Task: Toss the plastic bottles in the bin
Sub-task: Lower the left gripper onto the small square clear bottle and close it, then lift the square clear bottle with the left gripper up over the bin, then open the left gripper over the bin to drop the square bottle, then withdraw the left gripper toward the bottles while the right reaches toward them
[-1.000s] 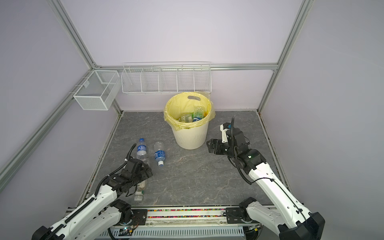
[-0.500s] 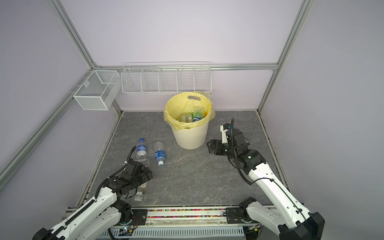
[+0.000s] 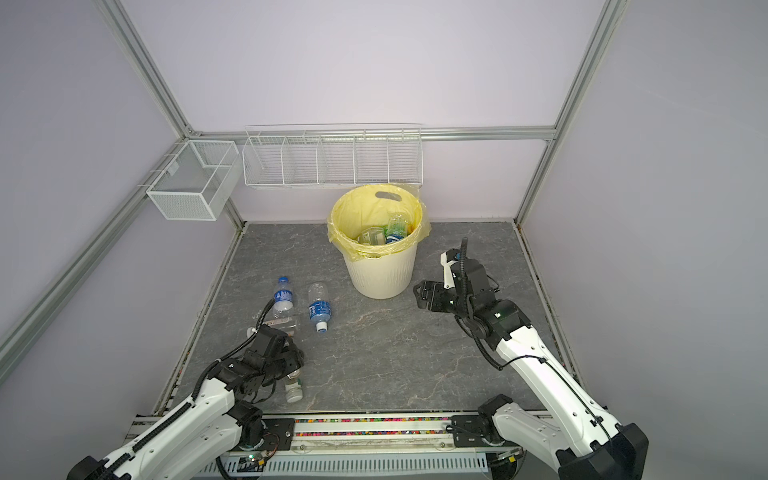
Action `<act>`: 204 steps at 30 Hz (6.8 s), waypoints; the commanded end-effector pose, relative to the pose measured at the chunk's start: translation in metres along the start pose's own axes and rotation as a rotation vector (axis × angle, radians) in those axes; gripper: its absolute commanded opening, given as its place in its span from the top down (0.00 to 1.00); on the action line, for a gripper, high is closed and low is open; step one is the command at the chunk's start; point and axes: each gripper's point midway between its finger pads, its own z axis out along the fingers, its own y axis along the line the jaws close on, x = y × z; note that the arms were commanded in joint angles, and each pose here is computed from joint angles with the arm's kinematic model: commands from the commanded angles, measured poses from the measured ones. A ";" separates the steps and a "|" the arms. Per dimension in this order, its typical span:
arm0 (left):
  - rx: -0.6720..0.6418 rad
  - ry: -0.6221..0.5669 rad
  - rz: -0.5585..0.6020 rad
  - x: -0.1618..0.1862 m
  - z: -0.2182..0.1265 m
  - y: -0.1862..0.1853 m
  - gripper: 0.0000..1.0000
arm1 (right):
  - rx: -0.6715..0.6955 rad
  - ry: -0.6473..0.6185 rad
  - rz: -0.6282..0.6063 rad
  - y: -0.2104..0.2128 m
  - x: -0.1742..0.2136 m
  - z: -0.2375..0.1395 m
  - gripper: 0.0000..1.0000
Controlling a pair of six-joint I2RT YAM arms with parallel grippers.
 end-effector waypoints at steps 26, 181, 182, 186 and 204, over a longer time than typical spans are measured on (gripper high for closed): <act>0.094 0.001 0.031 -0.005 -0.009 -0.033 0.44 | 0.028 0.031 0.023 -0.013 0.020 0.007 0.12; 0.213 -0.339 0.014 -0.189 -0.160 -0.101 0.01 | 0.000 0.164 0.123 0.007 0.076 0.043 0.12; 0.217 -0.334 0.001 -0.189 -0.158 -0.098 0.01 | -0.006 0.164 0.110 0.011 0.076 0.043 0.12; 0.212 -0.314 -0.010 -0.184 -0.151 -0.090 0.01 | -0.013 0.160 0.073 0.023 0.075 0.046 0.12; 0.173 -0.263 0.015 -0.158 -0.114 -0.068 0.01 | -0.055 0.197 -0.094 0.090 0.075 0.077 0.12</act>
